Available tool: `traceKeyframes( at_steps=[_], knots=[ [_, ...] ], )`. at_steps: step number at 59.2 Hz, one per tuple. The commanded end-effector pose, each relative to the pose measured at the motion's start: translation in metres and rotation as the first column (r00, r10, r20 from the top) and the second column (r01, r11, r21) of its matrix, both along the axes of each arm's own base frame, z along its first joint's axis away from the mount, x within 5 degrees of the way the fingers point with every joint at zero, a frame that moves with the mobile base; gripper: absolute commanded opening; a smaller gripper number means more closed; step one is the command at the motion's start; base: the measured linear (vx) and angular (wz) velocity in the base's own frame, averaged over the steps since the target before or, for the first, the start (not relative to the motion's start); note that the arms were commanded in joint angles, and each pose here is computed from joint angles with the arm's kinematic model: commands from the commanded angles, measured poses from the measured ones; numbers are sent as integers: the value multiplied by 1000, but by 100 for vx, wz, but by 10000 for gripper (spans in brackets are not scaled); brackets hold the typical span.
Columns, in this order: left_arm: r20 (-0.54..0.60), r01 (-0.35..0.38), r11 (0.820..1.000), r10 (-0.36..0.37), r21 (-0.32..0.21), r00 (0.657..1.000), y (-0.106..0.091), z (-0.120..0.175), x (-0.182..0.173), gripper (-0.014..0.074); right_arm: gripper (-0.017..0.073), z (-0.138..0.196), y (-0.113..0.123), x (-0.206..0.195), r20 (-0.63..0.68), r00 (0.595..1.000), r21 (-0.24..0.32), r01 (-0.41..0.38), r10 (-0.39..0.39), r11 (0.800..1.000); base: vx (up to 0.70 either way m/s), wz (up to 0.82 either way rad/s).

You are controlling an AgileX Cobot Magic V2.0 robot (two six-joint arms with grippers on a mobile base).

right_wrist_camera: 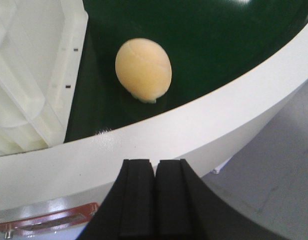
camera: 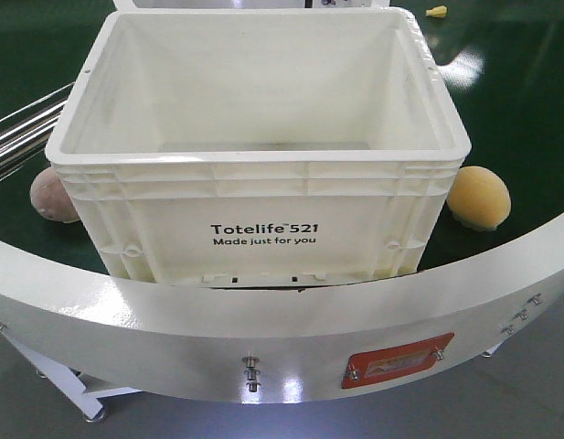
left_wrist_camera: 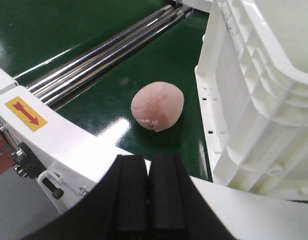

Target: Place moving items into box and shelve

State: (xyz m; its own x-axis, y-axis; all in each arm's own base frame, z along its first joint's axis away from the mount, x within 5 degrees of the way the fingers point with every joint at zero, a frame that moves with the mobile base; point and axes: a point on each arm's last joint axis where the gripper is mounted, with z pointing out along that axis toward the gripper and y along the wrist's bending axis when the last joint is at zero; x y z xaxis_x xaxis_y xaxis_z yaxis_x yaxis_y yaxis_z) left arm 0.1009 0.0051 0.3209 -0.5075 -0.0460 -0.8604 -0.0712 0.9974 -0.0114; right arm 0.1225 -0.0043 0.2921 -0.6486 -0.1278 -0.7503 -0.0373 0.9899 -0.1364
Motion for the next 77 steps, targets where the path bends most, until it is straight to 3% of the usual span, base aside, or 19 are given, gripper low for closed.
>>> traceKeyframes(
  at_steps=[1,6,17,23,33,43,50,56,68,77],
  knots=[
    [42,1,1000,-1,-6,999,0,6,9,28,46,7,0,12,41,999,13,7,-7,1000,0,0],
    [3,1,1000,-1,-6,1000,0,2,15,134,162,2,1,20,7,1000,22,13,-13,1000,0,0],
    [-32,24,999,-23,37,999,0,-2,23,437,550,-7,1,39,-31,999,46,42,-41,998,0,0],
    [-24,24,999,-23,37,999,0,-2,23,544,716,-7,-1,56,-52,996,46,75,-72,996,0,0],
    [-25,24,999,-23,37,999,0,-1,23,593,717,-3,-1,93,-103,991,42,94,-90,995,0,0],
    [-31,23,999,-22,37,999,0,-2,23,593,704,-9,-12,139,-180,977,131,143,-118,981,0,0],
    [-34,23,999,-22,37,999,0,-2,23,593,701,-16,-22,168,-209,976,148,85,-53,985,0,0],
    [-29,24,999,-23,37,999,0,-2,23,593,697,-27,-23,191,-229,973,130,19,11,991,0,0],
    [-18,24,999,-23,37,1000,0,-1,23,593,689,-57,-26,227,-247,968,115,-21,49,993,0,0],
    [-17,24,999,-24,37,1000,0,-1,23,593,682,-79,-23,243,-272,957,160,-63,105,985,0,0]
  ],
)
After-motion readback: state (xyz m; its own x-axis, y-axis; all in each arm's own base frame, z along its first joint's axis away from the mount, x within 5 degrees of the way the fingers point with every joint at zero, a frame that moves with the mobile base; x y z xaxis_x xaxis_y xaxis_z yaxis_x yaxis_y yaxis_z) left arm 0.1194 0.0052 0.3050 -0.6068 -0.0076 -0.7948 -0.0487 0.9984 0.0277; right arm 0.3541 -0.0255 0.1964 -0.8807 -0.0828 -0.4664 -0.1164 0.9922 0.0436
